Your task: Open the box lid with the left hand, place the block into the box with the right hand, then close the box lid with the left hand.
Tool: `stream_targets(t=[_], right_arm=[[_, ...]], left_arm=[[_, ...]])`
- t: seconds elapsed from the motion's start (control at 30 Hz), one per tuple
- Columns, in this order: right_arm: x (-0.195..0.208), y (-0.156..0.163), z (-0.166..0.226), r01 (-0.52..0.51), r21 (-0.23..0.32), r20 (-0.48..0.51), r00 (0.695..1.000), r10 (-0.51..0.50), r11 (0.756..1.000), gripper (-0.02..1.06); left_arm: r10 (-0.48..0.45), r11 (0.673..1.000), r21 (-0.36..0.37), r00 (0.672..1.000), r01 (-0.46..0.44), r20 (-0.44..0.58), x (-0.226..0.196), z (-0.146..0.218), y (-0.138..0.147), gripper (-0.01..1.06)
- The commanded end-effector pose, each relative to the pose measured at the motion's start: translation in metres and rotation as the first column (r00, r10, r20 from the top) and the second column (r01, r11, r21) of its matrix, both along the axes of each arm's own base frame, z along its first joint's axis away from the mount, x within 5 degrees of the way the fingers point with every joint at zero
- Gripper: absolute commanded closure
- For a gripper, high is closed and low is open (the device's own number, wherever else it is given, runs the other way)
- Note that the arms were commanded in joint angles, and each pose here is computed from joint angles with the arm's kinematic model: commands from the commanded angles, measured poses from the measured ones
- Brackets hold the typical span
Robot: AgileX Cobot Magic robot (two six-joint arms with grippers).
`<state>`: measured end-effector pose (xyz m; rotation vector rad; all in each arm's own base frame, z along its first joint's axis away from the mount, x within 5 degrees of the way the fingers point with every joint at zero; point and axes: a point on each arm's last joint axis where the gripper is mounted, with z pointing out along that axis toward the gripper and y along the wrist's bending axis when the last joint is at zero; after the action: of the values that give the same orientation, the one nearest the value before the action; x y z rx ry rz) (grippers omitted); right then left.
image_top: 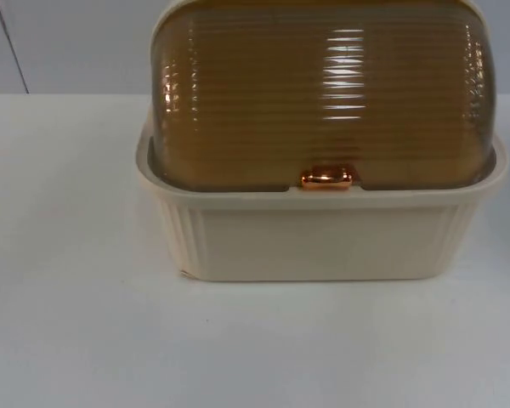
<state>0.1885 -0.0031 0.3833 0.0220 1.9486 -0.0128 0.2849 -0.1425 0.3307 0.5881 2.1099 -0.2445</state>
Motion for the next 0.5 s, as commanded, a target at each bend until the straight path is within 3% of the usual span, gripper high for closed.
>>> stream_targets(t=[0.0,0.07,0.23,0.4,0.43,0.47], right_arm=[[-0.002,0.000,0.001,-0.004,-0.014,0.001,1.000,0.004,1.000,0.00],[-0.002,0.000,0.001,-0.004,-0.014,0.001,1.000,0.004,1.000,0.00],[-0.002,0.000,0.001,-0.004,-0.014,0.001,1.000,0.004,1.000,0.00],[-0.002,0.000,0.001,-0.004,-0.012,0.002,1.000,0.004,1.000,0.00],[-0.002,0.000,0.001,-0.004,-0.012,0.002,1.000,0.004,1.000,0.00],[-0.002,0.000,0.001,-0.004,-0.012,0.002,1.000,0.004,1.000,0.00]], left_arm=[[0.109,0.991,-0.078,0.994,-0.110,-0.020,0.001,0.009,0.023,1.05],[0.200,0.972,-0.125,0.980,-0.199,-0.003,0.002,0.021,0.050,1.05],[0.306,0.943,-0.153,0.951,-0.296,0.045,-0.002,0.037,0.084,1.05],[0.467,0.871,-0.242,0.873,-0.428,0.138,-0.009,0.059,0.130,1.05],[0.467,0.871,-0.242,0.873,-0.428,0.138,-0.009,0.059,0.130,1.05],[0.506,0.847,-0.282,0.846,-0.451,0.167,-0.009,0.065,0.139,1.05]])
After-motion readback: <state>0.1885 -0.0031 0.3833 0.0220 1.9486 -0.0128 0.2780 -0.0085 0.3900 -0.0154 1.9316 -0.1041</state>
